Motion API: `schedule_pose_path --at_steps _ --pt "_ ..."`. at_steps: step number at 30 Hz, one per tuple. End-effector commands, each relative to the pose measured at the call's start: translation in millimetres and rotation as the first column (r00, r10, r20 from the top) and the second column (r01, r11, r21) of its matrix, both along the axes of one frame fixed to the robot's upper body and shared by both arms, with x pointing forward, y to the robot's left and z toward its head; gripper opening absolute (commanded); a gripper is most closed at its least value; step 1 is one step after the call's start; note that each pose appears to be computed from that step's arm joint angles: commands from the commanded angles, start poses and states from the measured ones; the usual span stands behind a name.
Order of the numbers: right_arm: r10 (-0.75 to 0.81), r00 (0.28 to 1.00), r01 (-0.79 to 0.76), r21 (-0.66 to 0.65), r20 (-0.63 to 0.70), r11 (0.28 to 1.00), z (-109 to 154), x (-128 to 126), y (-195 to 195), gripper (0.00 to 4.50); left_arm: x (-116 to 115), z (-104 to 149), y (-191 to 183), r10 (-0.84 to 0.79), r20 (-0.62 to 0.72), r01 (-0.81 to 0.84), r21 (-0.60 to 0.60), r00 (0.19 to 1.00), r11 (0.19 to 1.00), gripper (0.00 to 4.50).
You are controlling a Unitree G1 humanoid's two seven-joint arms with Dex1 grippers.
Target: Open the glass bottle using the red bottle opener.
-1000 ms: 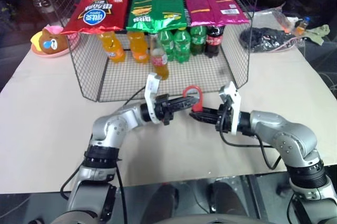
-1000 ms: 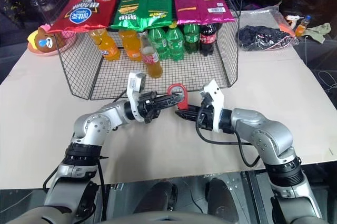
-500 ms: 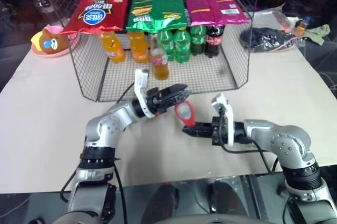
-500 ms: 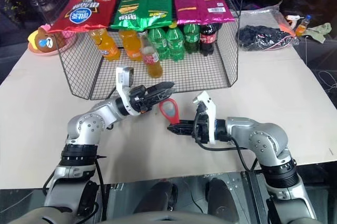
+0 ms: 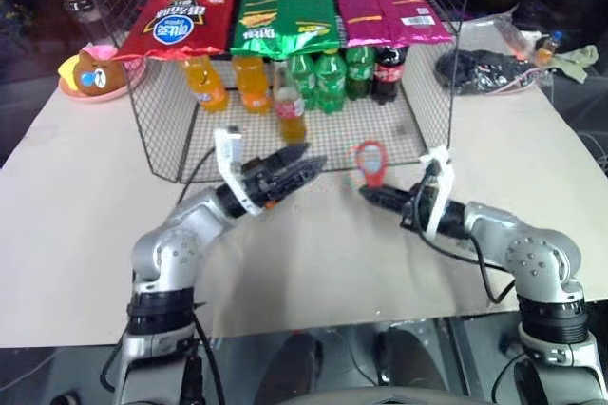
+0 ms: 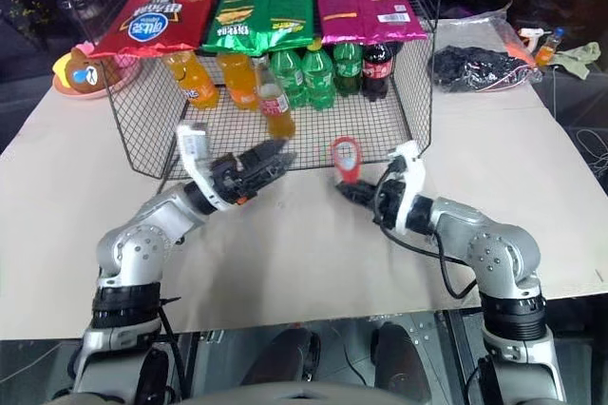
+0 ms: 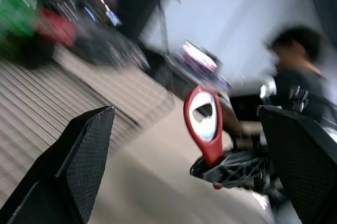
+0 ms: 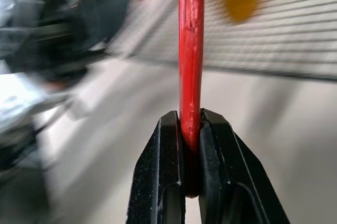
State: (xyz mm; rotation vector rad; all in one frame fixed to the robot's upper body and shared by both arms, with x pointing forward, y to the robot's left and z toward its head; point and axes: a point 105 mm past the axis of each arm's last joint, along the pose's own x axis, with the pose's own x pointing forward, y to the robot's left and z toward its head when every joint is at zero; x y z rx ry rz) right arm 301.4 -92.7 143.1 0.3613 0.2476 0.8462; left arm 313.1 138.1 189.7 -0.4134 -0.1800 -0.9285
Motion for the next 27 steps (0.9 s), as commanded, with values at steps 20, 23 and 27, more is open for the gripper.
schedule_pose_path --at_steps 20,23,27 --pt "-0.187 0.919 0.217 -0.049 0.347 0.975 29.2 7.4 3.4 0.08 112.0 3.9 18.8 0.541 0.365 -0.634 0.215 0.758 0.743 4.48" --pt "-0.198 0.915 0.231 -0.055 0.351 0.971 28.0 6.8 2.2 0.08 118.4 0.9 13.8 0.531 0.347 -0.618 0.225 0.773 0.753 4.48" --pt "-0.200 0.914 0.235 -0.059 0.353 0.970 26.4 5.9 3.0 0.08 127.7 -3.6 9.7 0.530 0.308 -0.604 0.240 0.790 0.760 4.48"
